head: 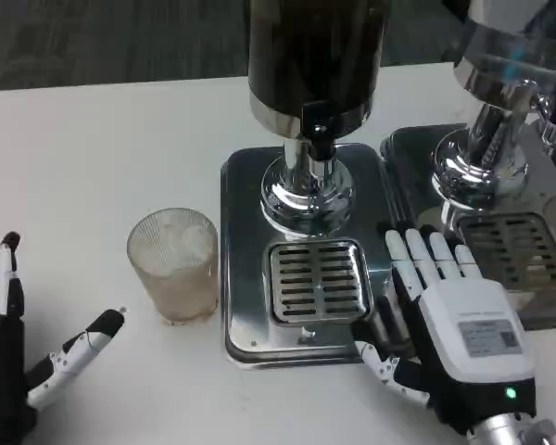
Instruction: Grasp the cup under the faucet to collect the drink, then remove the cup.
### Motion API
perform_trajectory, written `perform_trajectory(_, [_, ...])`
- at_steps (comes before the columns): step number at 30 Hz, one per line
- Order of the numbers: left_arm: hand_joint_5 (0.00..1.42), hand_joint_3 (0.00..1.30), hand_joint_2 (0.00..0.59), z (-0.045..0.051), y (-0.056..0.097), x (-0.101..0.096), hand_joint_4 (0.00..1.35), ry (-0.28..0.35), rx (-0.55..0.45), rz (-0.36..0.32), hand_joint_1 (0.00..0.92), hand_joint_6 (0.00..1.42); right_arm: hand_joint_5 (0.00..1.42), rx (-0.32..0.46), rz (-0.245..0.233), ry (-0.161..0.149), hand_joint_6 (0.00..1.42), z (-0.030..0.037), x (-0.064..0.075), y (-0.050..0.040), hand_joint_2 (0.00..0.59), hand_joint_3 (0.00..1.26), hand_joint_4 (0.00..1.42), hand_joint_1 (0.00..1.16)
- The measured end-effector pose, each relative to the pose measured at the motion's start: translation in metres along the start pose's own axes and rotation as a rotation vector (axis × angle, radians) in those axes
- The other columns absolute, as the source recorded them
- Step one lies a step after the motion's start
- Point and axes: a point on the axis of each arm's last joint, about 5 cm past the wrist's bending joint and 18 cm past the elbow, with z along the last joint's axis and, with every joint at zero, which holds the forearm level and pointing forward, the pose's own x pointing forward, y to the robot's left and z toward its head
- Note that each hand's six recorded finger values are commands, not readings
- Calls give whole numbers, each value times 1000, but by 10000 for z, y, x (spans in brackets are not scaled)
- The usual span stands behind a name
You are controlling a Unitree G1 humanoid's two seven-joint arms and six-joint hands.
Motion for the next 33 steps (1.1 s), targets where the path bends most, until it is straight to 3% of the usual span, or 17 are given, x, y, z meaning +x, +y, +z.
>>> perform_trajectory(8, [0, 0, 0, 65, -164, 225, 0, -71, -30, -84, 0, 0, 0, 6, 0, 18, 31, 45, -13, 24, 392, 0, 0, 390])
perform_trajectory(14, [0, 0, 0, 81, -207, 269, 0, -100, -33, -141, 0, 0, 0, 6, 8, 41, 40, 50, -52, 39, 392, 0, 0, 389])
perform_trajectory(20, [0, 0, 0, 85, -230, 314, 0, -120, -21, -190, 0, 0, 0, 12, 10, 42, 45, 73, -63, 49, 388, 2, 0, 386])
perform_trajectory(33, [0, 0, 0, 177, -270, 468, 0, -172, -13, -228, 106, 0, 0, 11, 6, 55, 57, 92, -82, 40, 376, 13, 0, 390])
